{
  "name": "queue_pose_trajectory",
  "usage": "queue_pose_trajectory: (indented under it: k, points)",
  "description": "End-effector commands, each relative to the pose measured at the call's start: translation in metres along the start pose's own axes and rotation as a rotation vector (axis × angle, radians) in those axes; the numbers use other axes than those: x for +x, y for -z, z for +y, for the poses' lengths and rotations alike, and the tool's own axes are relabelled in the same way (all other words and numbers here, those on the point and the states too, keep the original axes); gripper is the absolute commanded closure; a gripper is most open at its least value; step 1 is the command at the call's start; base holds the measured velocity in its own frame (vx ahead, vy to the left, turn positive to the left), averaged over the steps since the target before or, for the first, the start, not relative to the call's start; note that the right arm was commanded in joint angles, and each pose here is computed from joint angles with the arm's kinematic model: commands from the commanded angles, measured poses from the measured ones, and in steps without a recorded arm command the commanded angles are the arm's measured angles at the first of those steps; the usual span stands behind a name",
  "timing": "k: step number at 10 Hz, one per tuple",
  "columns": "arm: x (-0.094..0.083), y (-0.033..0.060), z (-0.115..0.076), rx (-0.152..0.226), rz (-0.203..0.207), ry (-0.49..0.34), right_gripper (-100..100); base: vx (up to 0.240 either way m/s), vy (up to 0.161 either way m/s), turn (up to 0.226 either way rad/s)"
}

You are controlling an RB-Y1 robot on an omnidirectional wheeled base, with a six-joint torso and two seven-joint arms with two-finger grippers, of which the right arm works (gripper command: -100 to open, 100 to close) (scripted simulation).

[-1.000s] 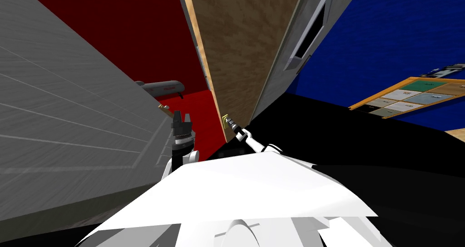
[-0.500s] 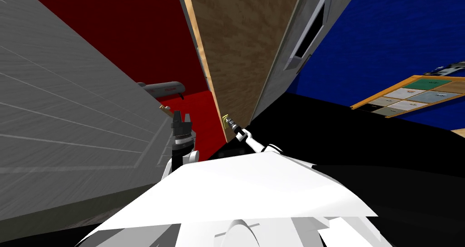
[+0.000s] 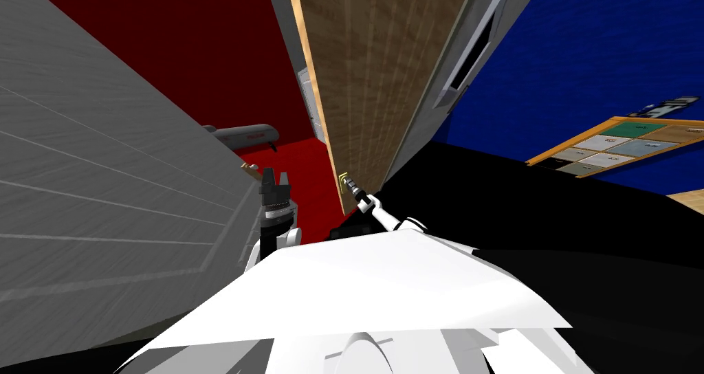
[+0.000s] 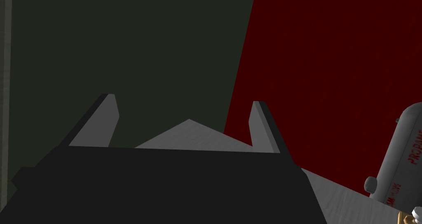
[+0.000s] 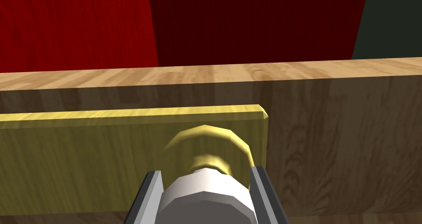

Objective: Push the door open

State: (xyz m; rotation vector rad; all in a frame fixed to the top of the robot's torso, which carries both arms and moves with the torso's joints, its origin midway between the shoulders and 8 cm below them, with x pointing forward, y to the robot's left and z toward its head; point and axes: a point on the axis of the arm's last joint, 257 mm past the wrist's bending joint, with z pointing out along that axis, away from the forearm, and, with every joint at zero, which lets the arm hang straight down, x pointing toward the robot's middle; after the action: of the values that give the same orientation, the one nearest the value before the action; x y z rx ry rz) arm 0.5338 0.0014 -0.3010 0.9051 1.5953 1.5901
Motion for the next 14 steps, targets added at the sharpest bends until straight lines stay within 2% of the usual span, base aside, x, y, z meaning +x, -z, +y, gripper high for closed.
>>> queue_pose_trajectory:
  k: [1,4,14]
  points:
    - [-0.009,0.0012,0.007,-0.013,-0.015,0.009,100,0.109,0.114,-0.027]
    - [-0.03,0.0017,0.008,-0.013,-0.062,0.017,100,0.111,0.149,-0.059]
    - [-0.072,0.0049,0.008,-0.01,-0.166,0.024,100,0.094,0.11,-0.056]
